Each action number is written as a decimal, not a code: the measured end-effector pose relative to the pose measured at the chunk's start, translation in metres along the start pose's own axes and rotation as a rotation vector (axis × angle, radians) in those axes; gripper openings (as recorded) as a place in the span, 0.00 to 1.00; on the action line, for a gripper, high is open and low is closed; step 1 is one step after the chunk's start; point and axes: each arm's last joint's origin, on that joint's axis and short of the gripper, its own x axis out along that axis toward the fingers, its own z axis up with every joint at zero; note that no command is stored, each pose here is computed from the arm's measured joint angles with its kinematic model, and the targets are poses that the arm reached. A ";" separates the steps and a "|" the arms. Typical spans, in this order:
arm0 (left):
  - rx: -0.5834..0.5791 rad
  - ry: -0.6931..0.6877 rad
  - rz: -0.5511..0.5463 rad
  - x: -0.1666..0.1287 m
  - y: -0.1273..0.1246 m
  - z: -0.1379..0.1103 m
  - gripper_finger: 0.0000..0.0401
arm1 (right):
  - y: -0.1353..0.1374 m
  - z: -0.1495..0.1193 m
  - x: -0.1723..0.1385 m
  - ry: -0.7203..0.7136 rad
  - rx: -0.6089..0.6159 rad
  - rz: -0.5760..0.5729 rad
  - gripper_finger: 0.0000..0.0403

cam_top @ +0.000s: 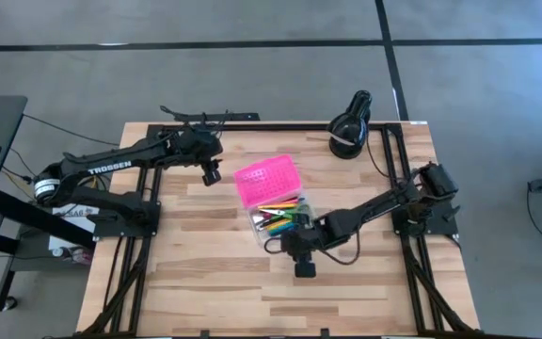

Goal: Pick & place school supplies into a supply box
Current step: Close the black supply box

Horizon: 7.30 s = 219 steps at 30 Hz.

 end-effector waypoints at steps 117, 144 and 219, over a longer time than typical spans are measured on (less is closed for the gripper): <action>0.164 -0.057 -0.280 0.028 -0.044 -0.031 0.39 | 0.107 -0.071 -0.038 0.013 0.218 -0.316 0.26; 0.165 -0.087 -0.294 0.024 -0.064 -0.029 0.39 | 0.072 -0.108 0.012 0.133 0.356 -0.643 0.26; 0.203 -0.021 -0.457 0.013 -0.152 -0.111 0.39 | -0.071 -0.036 0.045 0.159 0.041 -0.631 0.26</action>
